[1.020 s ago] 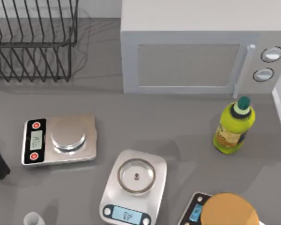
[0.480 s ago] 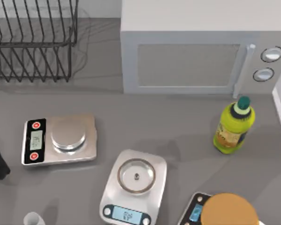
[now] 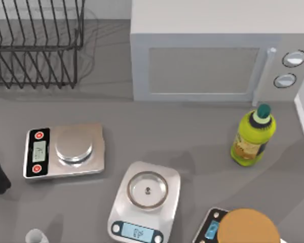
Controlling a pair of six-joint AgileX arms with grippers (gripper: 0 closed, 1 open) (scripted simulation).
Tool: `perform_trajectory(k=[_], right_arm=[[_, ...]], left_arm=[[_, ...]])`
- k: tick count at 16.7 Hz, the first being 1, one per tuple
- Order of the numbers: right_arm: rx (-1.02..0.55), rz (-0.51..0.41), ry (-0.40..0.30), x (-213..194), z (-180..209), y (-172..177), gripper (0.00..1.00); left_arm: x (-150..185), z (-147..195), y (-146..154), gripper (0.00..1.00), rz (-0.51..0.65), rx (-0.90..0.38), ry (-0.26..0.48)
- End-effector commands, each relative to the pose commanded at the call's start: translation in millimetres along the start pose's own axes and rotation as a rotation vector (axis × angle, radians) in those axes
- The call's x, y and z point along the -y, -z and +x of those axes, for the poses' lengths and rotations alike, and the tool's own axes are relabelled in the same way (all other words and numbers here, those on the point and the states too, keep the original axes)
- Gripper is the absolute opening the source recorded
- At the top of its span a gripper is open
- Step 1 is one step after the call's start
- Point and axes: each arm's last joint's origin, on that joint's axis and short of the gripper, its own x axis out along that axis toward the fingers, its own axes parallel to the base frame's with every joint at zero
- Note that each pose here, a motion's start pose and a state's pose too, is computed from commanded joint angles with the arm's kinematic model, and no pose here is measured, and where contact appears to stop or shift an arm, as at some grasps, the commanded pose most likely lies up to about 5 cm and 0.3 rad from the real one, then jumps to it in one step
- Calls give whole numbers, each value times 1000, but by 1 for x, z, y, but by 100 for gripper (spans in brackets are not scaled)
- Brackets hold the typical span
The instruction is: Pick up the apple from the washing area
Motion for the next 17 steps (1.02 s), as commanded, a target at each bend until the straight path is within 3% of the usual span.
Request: perform_trajectory(k=[2, 15, 17], right_arm=[[0, 0, 0, 0, 0, 0, 100], [0, 0, 0, 0, 0, 0, 2], [0, 0, 0, 0, 0, 0, 0]], left_arm=[[0, 0, 0, 100, 0, 0, 0], [0, 0, 0, 100, 0, 0, 0], [0, 0, 0, 100, 0, 0, 0]])
